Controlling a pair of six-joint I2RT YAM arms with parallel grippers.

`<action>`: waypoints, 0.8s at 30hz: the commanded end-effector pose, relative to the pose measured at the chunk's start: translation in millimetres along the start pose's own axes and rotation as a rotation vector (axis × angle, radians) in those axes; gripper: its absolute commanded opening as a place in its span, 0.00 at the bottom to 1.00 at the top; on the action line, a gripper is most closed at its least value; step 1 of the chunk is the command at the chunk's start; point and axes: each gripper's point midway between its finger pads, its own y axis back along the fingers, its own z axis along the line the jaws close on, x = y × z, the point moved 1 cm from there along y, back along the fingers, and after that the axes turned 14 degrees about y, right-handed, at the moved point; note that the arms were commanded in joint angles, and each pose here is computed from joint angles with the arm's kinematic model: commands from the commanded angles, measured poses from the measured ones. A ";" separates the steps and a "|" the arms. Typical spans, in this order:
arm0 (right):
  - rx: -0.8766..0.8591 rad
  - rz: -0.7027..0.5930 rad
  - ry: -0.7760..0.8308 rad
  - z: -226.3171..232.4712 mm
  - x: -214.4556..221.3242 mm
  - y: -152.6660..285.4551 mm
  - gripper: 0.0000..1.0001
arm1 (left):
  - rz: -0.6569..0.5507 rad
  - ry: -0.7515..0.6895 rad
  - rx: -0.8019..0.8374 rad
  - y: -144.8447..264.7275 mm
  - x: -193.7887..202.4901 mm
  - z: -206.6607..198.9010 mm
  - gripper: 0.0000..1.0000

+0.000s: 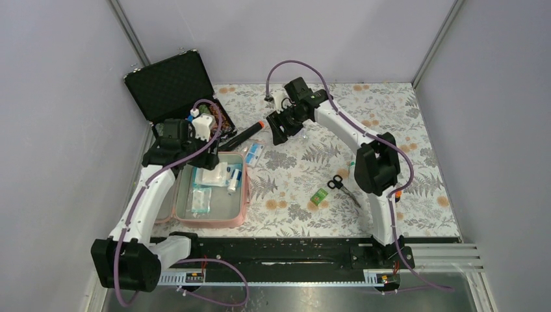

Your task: Organize the medicine kit

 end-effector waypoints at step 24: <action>0.268 -0.111 -0.125 67.9 80.4 197.7 0.77 | 0.044 -0.028 -0.003 -177.3 -89.5 -97.2 0.59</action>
